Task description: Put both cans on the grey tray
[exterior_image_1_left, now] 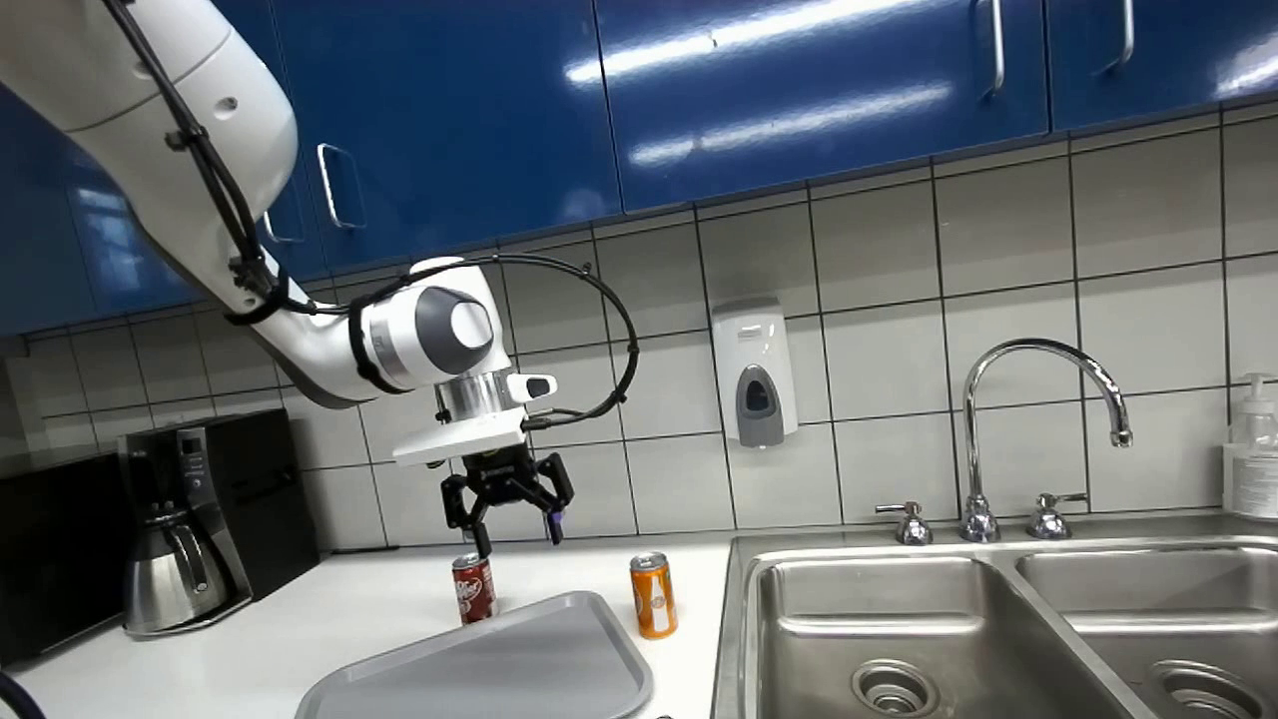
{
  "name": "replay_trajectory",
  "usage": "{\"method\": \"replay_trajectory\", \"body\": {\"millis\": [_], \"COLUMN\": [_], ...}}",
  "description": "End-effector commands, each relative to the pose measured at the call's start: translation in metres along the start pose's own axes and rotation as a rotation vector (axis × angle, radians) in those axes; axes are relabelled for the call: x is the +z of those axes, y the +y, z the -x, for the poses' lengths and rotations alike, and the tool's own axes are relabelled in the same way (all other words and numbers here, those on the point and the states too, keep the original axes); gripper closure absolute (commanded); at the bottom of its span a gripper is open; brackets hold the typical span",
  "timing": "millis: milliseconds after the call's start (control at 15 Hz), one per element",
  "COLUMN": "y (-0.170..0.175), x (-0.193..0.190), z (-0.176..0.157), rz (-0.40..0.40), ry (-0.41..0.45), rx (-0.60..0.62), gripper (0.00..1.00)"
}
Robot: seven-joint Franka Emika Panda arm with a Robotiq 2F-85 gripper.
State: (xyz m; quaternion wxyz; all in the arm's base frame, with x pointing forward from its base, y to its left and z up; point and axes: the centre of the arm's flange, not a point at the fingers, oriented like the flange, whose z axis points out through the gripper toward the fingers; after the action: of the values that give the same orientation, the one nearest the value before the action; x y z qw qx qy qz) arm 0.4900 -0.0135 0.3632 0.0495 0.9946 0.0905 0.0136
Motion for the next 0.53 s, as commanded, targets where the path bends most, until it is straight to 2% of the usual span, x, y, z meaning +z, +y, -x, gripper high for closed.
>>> {"method": "replay_trajectory", "body": {"millis": [0,467], "y": [0.001,-0.02], "x": [0.001,0.003], "z": [-0.028,-0.053], "rz": [-0.021,-0.047], "ry": [0.013,0.029], "rx": [-0.074,-0.196], "gripper": [0.0,0.0]}}
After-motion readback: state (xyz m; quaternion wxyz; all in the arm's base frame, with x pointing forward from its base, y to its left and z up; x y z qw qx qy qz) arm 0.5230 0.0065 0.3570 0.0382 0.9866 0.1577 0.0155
